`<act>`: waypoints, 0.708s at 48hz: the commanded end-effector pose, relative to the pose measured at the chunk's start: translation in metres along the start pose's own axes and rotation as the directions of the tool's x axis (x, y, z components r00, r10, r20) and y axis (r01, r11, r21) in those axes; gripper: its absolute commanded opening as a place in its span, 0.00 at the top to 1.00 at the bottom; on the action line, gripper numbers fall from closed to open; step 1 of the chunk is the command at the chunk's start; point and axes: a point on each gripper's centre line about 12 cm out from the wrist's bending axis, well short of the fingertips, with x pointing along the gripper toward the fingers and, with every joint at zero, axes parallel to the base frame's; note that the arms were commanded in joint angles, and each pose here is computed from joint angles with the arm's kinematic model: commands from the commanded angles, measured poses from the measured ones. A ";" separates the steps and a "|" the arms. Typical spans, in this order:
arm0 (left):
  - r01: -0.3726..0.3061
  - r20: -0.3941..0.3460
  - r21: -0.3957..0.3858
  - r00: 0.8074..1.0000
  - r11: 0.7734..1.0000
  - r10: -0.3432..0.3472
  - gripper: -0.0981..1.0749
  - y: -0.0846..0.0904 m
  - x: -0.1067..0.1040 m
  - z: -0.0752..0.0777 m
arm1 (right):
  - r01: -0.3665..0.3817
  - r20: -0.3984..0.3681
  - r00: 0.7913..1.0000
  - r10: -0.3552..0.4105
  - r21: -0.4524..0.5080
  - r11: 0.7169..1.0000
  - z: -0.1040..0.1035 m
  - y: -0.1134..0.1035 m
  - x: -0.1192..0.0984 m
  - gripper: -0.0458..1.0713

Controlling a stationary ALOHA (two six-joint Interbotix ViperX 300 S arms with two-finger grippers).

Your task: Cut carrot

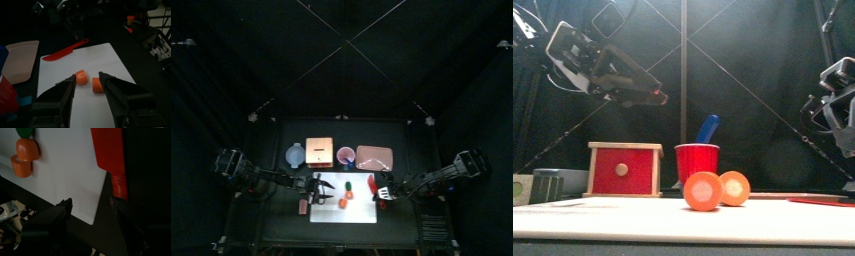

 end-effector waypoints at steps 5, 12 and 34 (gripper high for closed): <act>-0.004 0.040 -0.003 0.999 1.000 0.004 0.24 0.001 -0.003 0.011 | -0.116 0.032 0.992 0.124 -0.197 0.974 0.003 0.028 -0.019 0.13; -0.014 0.065 -0.020 0.998 1.000 0.015 0.24 0.002 -0.011 0.018 | -0.157 0.116 0.958 0.263 -0.553 0.818 0.012 0.058 -0.048 0.13; -0.086 0.107 -0.127 0.989 0.988 0.100 0.24 0.012 -0.047 0.012 | 0.084 0.259 0.862 0.436 -0.921 0.380 0.032 0.082 -0.073 0.13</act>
